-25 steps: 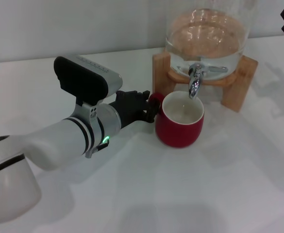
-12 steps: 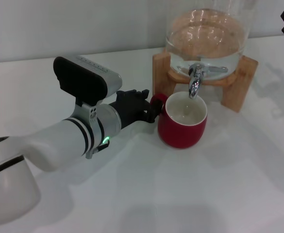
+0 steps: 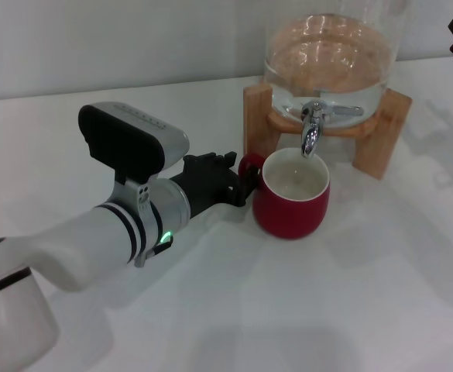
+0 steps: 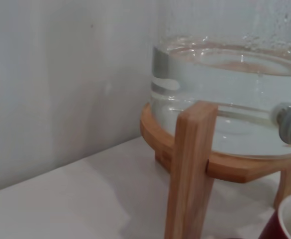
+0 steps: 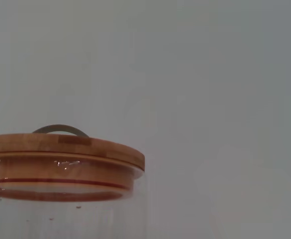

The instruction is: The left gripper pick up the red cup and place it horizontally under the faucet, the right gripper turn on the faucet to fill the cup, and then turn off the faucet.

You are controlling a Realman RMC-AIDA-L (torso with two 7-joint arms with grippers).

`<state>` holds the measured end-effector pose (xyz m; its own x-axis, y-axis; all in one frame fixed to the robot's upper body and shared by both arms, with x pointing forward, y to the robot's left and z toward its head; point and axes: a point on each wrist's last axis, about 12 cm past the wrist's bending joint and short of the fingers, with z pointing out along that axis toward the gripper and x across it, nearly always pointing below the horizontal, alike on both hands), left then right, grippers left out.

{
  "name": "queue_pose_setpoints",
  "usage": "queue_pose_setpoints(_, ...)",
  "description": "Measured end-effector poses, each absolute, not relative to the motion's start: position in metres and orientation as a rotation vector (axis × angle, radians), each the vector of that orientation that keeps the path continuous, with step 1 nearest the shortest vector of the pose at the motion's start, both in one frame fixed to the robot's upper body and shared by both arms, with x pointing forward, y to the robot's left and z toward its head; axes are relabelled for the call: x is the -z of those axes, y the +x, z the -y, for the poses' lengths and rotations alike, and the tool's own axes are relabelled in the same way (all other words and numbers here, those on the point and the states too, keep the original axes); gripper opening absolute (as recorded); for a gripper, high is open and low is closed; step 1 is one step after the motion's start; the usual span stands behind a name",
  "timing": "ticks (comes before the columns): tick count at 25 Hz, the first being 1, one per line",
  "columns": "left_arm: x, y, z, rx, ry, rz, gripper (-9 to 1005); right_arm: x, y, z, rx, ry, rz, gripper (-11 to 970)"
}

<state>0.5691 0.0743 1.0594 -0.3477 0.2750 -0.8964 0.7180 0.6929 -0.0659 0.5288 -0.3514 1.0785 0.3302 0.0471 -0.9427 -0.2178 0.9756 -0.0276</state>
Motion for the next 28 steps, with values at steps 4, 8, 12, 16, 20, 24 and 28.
queue_pose_setpoints(4,-1.057,0.563,-0.076,0.574,0.767,-1.923,401,-1.078,0.529,0.352,-0.174,-0.160,-1.225,616)
queue_pose_setpoints(8,-1.055,0.557,-0.084,0.565,0.751,-1.915,401,-1.078,0.529,0.352,-0.173,-0.160,-1.226,616)
queue_pose_setpoints(12,-1.056,0.551,-0.092,0.553,0.728,-1.897,401,-1.078,0.529,0.351,-0.176,-0.162,-1.228,616)
queue_pose_setpoints(16,-1.054,0.546,-0.095,0.550,0.722,-1.894,402,-1.077,0.528,0.351,-0.177,-0.164,-1.233,617)
queue_pose_setpoints(20,-1.051,0.542,-0.097,0.551,0.718,-1.904,402,-1.076,0.526,0.351,-0.176,-0.163,-1.237,617)
queue_pose_setpoints(24,-1.050,0.540,-0.098,0.558,0.714,-1.904,403,-1.074,0.523,0.353,-0.172,-0.159,-1.243,617)
queue_pose_setpoints(28,-1.049,0.536,-0.095,0.564,0.725,-1.906,403,-1.073,0.522,0.353,-0.172,-0.158,-1.248,617)
